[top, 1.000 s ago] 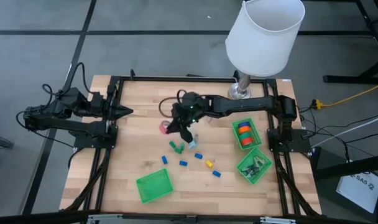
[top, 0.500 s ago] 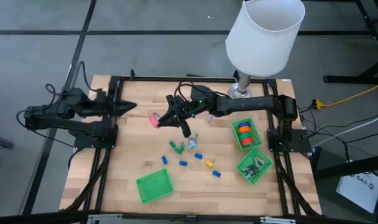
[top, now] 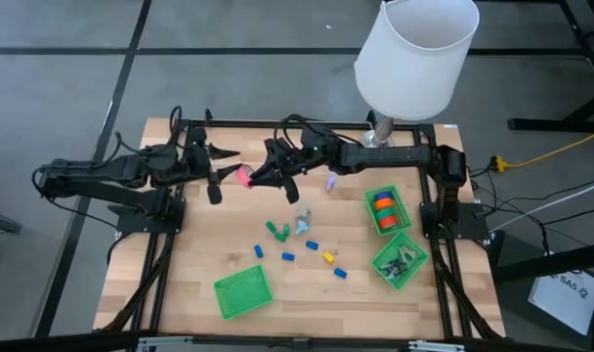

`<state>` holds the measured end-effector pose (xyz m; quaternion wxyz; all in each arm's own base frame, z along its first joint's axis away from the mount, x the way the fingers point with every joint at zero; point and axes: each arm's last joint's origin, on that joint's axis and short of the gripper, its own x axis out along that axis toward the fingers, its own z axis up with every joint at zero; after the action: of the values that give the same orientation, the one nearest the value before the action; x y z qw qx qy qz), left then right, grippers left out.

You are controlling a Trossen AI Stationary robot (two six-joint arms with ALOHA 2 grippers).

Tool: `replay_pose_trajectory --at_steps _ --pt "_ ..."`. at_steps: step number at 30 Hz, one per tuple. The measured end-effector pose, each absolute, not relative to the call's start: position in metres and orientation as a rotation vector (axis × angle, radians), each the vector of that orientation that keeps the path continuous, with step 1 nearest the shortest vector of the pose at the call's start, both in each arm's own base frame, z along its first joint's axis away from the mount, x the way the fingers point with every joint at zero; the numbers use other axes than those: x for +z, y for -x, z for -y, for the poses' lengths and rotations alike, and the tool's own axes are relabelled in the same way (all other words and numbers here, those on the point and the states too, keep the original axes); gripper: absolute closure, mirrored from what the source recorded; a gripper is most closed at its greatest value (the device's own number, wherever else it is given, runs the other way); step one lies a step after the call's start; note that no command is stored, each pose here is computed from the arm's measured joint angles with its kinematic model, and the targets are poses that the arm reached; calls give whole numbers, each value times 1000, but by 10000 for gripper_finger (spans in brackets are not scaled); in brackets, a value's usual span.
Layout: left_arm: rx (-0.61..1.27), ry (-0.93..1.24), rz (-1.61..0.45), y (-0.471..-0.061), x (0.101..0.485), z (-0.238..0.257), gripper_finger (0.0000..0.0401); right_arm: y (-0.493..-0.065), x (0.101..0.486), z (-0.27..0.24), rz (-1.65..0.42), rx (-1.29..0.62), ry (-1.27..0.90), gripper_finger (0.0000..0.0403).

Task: Pick and place Stapler, Stapler remover, tape
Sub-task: Put the pink tape into the top right green bin

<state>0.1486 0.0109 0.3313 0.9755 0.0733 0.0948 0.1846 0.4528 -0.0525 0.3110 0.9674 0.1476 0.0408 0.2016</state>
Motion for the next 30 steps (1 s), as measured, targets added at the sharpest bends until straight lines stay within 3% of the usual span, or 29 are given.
replay_pose_trajectory --at_steps 6,12,30 --pt "397 -156 -212 -138 331 -12 214 -450 307 68 -118 388 -306 366" --pt "343 -117 -238 -129 328 -10 189 -448 309 85 -90 335 -294 366" --pt "398 -341 -199 -173 330 -12 195 -450 315 65 -55 451 -300 366"
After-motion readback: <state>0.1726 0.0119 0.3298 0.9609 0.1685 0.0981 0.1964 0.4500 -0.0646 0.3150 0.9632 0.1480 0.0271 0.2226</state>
